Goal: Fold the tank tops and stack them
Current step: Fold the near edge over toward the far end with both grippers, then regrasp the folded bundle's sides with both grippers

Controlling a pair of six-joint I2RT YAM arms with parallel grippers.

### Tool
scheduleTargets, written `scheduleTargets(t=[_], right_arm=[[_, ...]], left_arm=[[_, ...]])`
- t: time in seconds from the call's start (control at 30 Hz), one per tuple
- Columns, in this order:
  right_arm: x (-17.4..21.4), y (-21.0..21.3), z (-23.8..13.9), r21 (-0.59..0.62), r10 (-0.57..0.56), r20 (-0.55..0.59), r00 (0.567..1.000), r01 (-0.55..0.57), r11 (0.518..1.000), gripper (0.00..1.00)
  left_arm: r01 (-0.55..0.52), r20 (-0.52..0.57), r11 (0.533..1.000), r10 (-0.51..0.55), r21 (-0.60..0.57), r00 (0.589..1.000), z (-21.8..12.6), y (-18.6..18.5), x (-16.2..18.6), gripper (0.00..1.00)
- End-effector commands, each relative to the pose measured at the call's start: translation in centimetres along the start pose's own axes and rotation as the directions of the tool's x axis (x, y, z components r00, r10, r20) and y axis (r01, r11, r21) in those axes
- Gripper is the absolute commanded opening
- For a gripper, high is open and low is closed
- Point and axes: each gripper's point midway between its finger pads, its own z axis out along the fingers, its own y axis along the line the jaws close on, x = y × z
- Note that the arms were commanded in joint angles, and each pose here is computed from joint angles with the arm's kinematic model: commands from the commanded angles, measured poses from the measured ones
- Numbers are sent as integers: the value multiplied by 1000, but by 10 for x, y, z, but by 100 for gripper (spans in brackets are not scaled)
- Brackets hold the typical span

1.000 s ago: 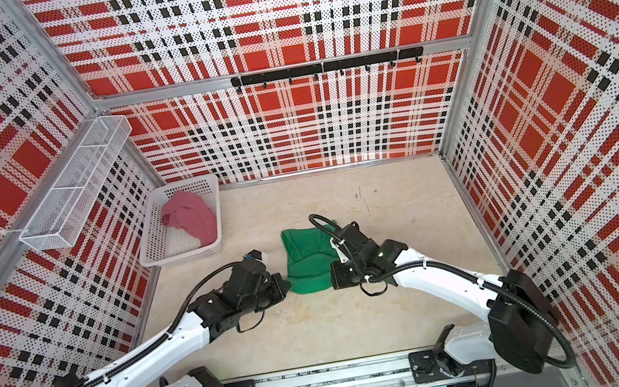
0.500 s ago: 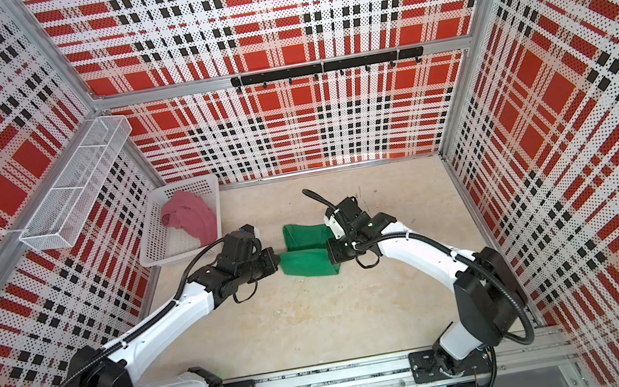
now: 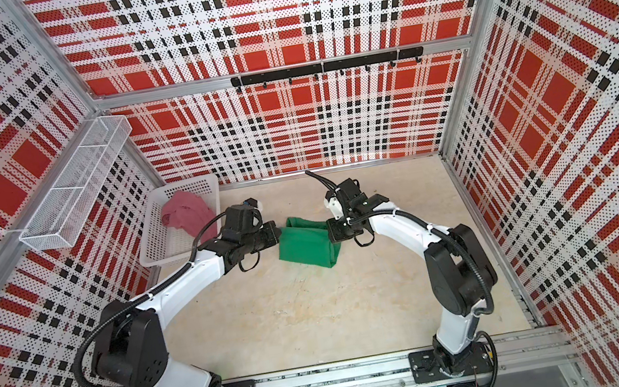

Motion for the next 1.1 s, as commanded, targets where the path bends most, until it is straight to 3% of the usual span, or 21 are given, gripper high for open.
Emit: scheduleTargets(t=[0.0,0.4,0.43,0.5,0.57,0.63,0.73,0.87,1.07], right_arm=[[-11,-18,10,19,-19,-2,1000,19,1000,0],[-28,-69,43,64,40,-12,999,-39,997,0],[-32,-71,46,59,32,-4,999,-32,998,2],[-43,-73,46,71,9,18,1000,-11,997,24],[-54,-77,37,109,-4,51,999,-1,994,37],[-63,-77,20,148,-5,94,996,-9,989,48],[-61,-64,-1,146,17,153,988,-40,989,52],[-39,-22,0,23,62,184,981,-67,997,47],[-23,-30,4,-51,170,206,964,-163,985,41]], left_arm=[[-32,66,999,31,14,997,19,4,-31,0],[-67,76,997,65,26,995,96,13,-62,1],[-70,87,997,68,20,994,98,14,-68,16],[-74,130,997,71,20,989,94,11,-83,46],[-85,184,996,80,19,980,79,3,-102,61],[-84,231,996,79,10,970,56,-5,-113,67],[-63,248,998,57,18,967,33,-17,-95,68],[-25,240,996,5,80,971,36,-32,-52,62],[-55,198,996,39,76,979,66,-27,-54,39]])
